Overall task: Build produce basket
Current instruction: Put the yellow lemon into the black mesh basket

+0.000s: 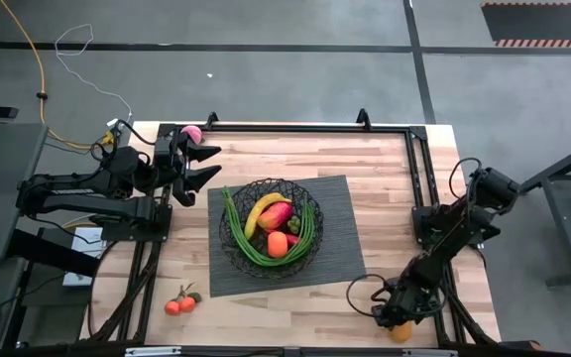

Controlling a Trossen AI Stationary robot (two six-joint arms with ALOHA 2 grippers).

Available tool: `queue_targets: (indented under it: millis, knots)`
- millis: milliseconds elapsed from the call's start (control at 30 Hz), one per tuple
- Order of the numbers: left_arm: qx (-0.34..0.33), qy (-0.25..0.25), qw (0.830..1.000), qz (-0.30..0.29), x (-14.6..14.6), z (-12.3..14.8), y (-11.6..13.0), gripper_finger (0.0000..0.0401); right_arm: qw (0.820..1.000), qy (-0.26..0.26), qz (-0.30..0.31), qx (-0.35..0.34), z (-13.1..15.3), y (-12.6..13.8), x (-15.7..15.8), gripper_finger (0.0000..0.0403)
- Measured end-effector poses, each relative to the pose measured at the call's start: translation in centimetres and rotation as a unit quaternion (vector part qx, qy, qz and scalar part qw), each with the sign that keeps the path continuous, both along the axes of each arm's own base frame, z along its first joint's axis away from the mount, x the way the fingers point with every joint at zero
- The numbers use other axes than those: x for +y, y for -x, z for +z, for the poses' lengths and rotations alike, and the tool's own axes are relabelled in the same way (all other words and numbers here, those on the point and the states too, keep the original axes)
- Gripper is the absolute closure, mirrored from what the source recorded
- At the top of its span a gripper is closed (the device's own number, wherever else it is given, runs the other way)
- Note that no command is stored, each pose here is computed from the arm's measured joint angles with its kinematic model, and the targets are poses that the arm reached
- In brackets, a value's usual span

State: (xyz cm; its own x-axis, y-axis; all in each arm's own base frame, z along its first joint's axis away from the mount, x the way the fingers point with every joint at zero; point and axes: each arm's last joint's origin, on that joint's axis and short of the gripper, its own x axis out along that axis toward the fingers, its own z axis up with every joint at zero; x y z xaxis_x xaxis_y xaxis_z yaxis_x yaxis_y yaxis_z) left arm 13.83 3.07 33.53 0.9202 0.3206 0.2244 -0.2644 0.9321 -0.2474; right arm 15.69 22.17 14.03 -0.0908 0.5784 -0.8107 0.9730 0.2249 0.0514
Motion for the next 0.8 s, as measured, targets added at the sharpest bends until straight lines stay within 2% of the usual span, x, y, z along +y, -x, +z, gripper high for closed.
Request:
queue_targets:
  millis: [333, 800]
  knots:
    - [0.000, 0.000, 1.000, 0.000, 0.00, 0.00, 0.00, 0.0144, 1.000, -0.014, 0.000, 0.007, 0.07, -0.65, -0.45, 0.0044]
    - [0.000, 0.000, 1.000, 0.000, 0.00, 0.00, 0.00, 0.0144, 1.000, -0.016, 0.001, 0.009, 0.07, -0.67, -0.47, 0.0162]
